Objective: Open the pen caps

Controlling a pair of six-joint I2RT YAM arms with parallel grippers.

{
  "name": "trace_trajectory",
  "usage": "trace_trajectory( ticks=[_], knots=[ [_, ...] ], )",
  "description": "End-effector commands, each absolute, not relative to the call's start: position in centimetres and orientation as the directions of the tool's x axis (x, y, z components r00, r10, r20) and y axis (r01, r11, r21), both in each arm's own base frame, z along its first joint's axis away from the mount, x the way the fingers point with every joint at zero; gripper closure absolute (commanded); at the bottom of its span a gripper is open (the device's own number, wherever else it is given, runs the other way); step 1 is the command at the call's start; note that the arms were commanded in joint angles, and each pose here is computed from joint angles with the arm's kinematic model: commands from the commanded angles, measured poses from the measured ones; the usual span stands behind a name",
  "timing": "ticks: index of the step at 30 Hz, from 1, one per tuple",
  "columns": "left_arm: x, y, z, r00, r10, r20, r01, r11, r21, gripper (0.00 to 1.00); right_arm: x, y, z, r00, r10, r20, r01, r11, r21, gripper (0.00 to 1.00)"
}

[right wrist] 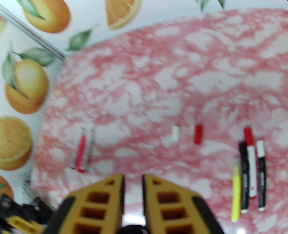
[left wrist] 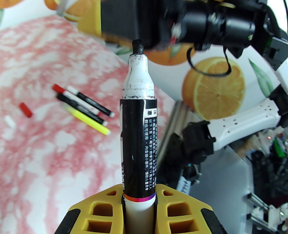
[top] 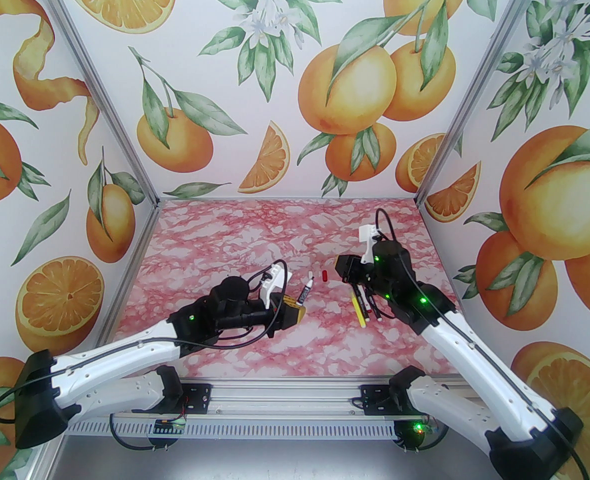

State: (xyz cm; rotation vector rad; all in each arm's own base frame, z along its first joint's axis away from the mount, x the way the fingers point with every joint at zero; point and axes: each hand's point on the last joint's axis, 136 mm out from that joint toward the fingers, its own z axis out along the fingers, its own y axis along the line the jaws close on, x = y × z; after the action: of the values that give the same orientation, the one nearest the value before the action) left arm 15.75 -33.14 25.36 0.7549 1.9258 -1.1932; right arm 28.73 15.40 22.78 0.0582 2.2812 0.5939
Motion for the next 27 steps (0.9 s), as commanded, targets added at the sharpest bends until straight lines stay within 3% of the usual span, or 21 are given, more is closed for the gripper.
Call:
trace_trajectory(
  ticks=[1, 12, 27],
  knots=[
    [16.5, -31.4, 24.8, -0.533, 0.113, -0.838, 0.767, 0.482, -0.423, 0.98, 28.8, 13.9, 20.2, -0.754, 0.119, -0.646, -0.105, 0.949, 0.298, 0.91],
    [17.2, -27.2, 25.0, -0.481, 0.133, -0.866, 0.725, 0.616, -0.308, 0.98, 32.6, 13.7, 14.1, -0.846, 0.075, -0.528, -0.066, 0.968, 0.244, 0.89],
    [17.4, -26.0, 25.0, -0.47, 0.123, -0.874, 0.706, 0.647, -0.288, 0.98, 37.2, 14.3, 7.2, -0.918, 0.041, -0.394, -0.039, 0.98, 0.194, 0.86]
  ],
)
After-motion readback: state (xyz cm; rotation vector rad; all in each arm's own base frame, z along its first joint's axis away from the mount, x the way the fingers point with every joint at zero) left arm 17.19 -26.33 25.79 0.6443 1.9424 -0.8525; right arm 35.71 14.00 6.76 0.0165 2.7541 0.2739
